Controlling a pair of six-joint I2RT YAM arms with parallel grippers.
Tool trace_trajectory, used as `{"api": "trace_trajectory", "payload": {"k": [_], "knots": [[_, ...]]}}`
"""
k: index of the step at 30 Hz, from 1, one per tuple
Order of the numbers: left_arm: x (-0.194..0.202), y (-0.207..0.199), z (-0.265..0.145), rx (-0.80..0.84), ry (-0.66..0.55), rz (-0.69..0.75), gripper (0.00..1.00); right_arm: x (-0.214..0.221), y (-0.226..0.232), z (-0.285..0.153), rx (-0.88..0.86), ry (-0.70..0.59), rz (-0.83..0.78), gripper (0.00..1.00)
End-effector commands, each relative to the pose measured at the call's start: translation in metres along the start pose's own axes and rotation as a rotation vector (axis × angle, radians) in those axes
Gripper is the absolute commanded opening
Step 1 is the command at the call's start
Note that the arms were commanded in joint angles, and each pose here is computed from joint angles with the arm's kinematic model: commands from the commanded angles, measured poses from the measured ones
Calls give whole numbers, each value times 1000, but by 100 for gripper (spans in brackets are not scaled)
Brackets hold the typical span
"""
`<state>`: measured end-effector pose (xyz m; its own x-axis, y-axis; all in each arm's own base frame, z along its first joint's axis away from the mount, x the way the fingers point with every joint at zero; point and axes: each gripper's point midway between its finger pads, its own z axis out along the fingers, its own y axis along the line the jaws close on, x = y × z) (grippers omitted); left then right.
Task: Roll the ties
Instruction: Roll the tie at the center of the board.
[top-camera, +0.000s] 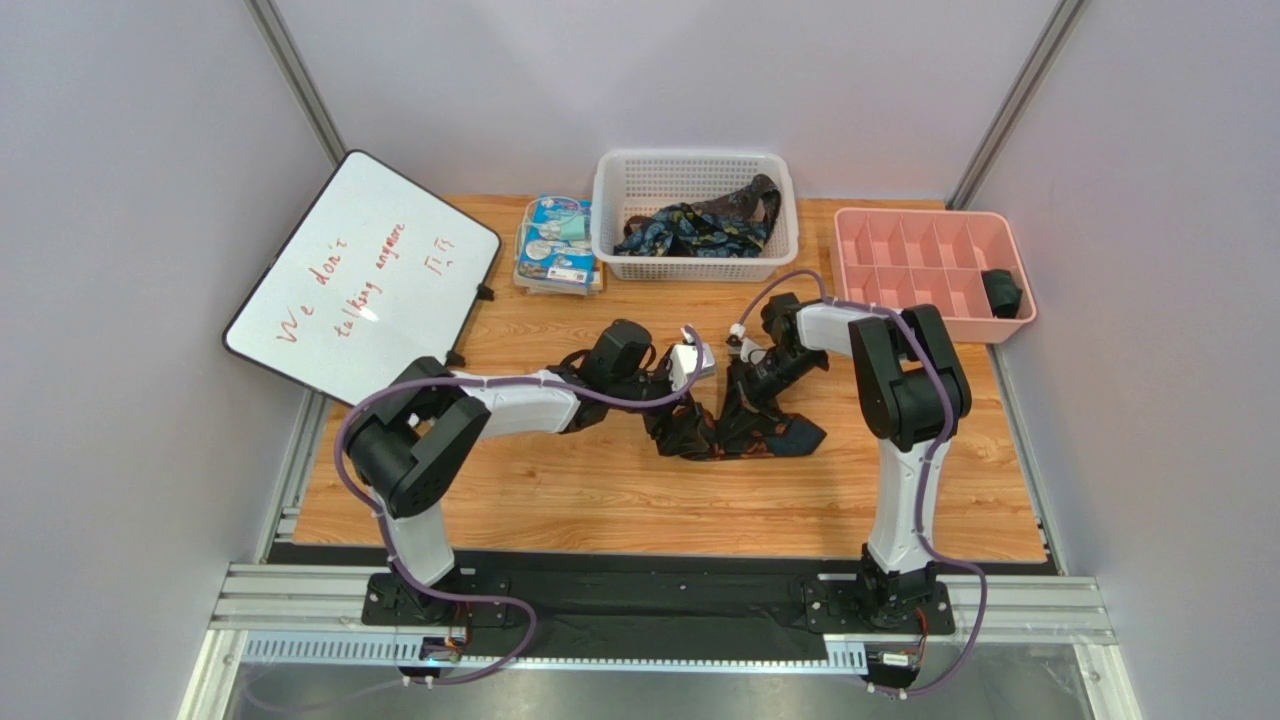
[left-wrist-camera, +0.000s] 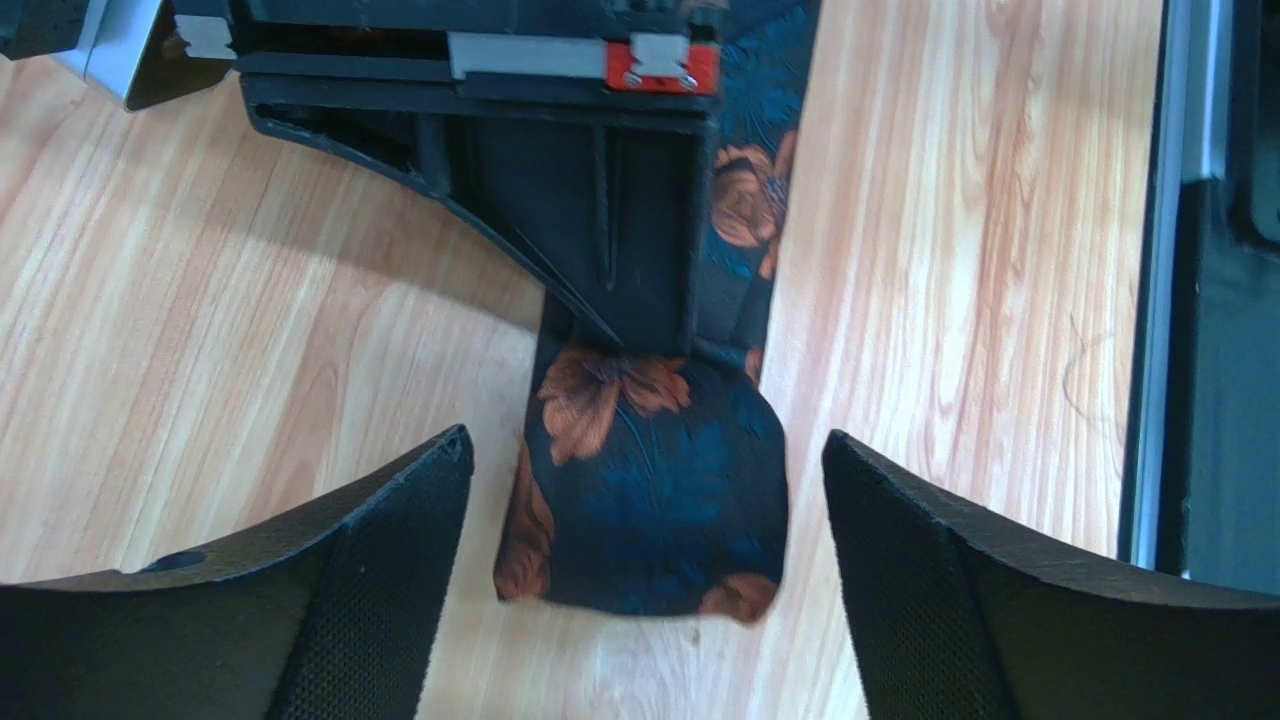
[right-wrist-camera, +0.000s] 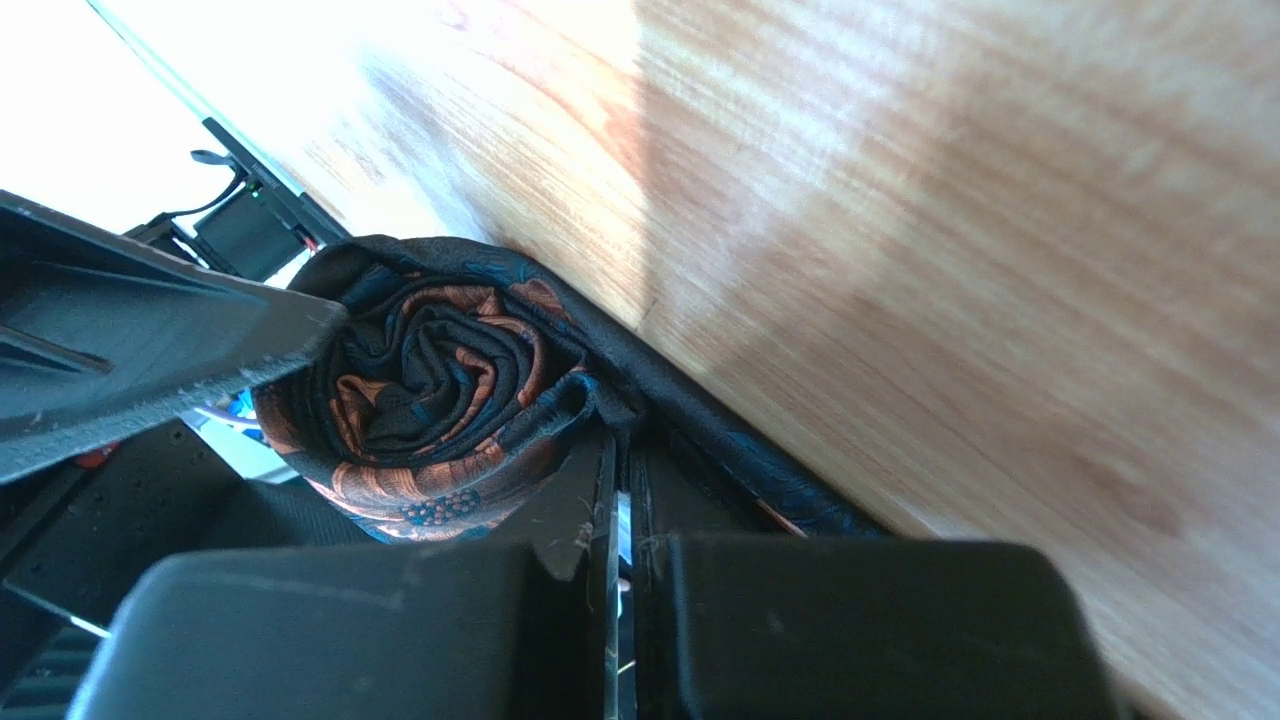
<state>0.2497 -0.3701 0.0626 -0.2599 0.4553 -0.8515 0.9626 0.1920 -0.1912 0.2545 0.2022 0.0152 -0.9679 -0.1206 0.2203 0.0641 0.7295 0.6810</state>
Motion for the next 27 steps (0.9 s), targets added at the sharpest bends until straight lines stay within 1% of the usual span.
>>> {"api": "trace_trajectory", "payload": {"k": [1, 2, 3, 5, 6, 7, 8, 9, 10, 11, 13, 14, 15, 17, 18, 19, 20, 21, 22, 25, 27], "knots": [[-16, 2, 16, 22, -109, -103, 88, -17, -74, 9, 332, -69, 8, 0], [-22, 1, 19, 26, -145, -107, 86, -18, -75, 9, 331, -73, 10, 0], [-21, -3, 21, 39, -149, -151, 83, -18, -74, 10, 338, -74, 10, 0], [-16, -7, 28, 50, -139, -158, 78, -21, -73, 12, 335, -82, 12, 0], [-12, -8, 33, 31, -127, -155, 71, -21, -71, 14, 329, -81, 11, 0], [-8, -8, 34, 22, -115, -142, 68, -23, -69, 14, 323, -83, 10, 0], [-2, -7, 35, 18, -97, -137, 65, -23, -68, 14, 318, -83, 10, 0], [6, -7, 35, 9, -78, -129, 60, -23, -66, 14, 314, -86, 8, 0], [12, -7, 36, 1, -60, -77, 57, -23, -65, 14, 310, -86, 2, 0], [23, -9, 34, -2, -19, -76, 54, -24, -63, 13, 303, -88, -3, 0], [35, -9, 32, -23, 31, 4, 49, -23, -57, 11, 284, -82, -11, 0], [49, -10, 30, -26, 90, 45, 47, -27, -52, 9, 271, -81, -39, 0], [54, -7, 30, -44, 126, 68, 40, -22, -46, 7, 249, -56, -38, 0], [69, -9, 28, -51, 210, 107, 35, -22, -36, 0, 216, -49, -61, 6], [74, -9, 29, -52, 234, 120, 30, -23, -25, -9, 181, -61, -71, 11], [80, -10, 29, -58, 260, 129, 29, -23, -19, -15, 156, -66, -79, 19], [83, -13, 29, -54, 290, 136, 28, -23, -12, -20, 137, -68, -91, 22], [88, -12, 29, -60, 315, 144, 26, -21, -3, -28, 100, -62, -99, 28], [90, -12, 29, -63, 331, 146, 25, -19, 3, -35, 79, -65, -108, 37], [99, -13, 29, -54, 392, 140, 24, -12, 15, -50, -4, -59, -96, 51], [105, -14, 30, -44, 427, 134, 24, -8, 22, -58, -49, -68, -99, 52]]}}
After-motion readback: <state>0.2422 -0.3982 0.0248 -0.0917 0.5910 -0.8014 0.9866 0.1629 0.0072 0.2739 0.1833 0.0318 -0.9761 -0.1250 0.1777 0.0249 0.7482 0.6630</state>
